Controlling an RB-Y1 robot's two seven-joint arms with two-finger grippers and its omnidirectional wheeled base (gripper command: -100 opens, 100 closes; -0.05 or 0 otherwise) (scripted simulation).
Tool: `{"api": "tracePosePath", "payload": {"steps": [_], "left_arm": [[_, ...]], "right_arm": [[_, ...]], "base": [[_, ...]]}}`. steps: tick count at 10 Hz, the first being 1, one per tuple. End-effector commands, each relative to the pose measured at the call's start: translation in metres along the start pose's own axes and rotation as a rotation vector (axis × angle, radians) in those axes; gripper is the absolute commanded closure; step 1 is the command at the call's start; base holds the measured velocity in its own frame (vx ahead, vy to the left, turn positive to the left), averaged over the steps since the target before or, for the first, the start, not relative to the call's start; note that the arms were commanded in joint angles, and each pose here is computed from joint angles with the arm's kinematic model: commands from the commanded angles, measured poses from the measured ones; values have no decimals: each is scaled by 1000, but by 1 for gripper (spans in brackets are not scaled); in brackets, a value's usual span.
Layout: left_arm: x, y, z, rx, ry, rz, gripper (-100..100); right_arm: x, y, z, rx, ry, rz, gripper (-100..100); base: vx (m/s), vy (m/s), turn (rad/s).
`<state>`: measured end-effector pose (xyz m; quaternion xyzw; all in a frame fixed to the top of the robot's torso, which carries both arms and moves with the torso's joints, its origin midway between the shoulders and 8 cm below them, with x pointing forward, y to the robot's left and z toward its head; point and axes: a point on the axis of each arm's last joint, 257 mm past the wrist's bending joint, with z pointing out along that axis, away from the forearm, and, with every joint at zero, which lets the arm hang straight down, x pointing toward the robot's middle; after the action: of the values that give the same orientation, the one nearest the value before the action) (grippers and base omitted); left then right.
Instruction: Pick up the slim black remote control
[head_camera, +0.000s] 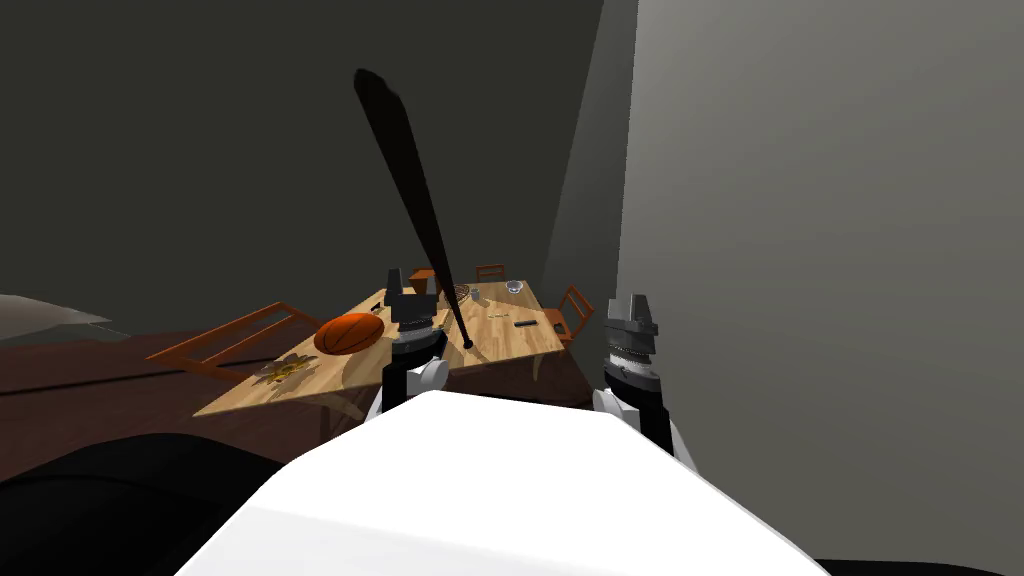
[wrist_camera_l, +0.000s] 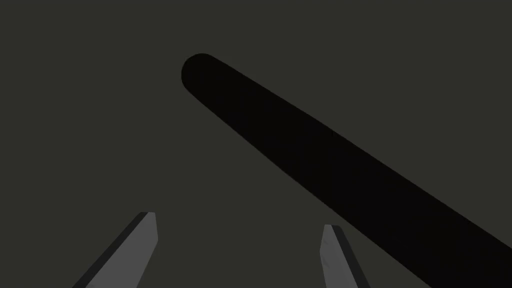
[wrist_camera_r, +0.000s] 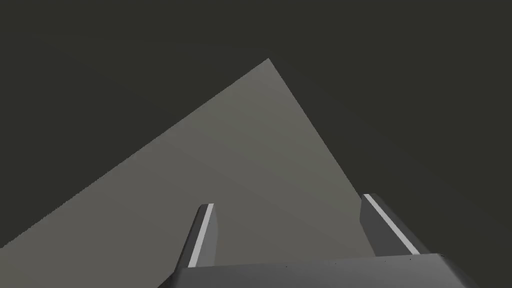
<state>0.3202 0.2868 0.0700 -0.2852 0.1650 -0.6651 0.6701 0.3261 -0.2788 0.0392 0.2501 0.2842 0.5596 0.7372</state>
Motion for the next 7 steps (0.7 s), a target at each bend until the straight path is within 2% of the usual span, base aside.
{"api": "tracePosePath", "payload": {"steps": [1,4,7], "left_arm": [[0,0,0,0,0,0,0],[0,0,0,0,0,0,0],[0,0,0,0,0,0,0]], "right_arm": [[5,-10,-4,17,37,-19,-100],[16,-36,-16,61,118,-65,-100],[26,-75,-37,127,230,-132,-100]], "base": [[-70,-10,174],[-114,-1,209],[-80,24,302]]}}
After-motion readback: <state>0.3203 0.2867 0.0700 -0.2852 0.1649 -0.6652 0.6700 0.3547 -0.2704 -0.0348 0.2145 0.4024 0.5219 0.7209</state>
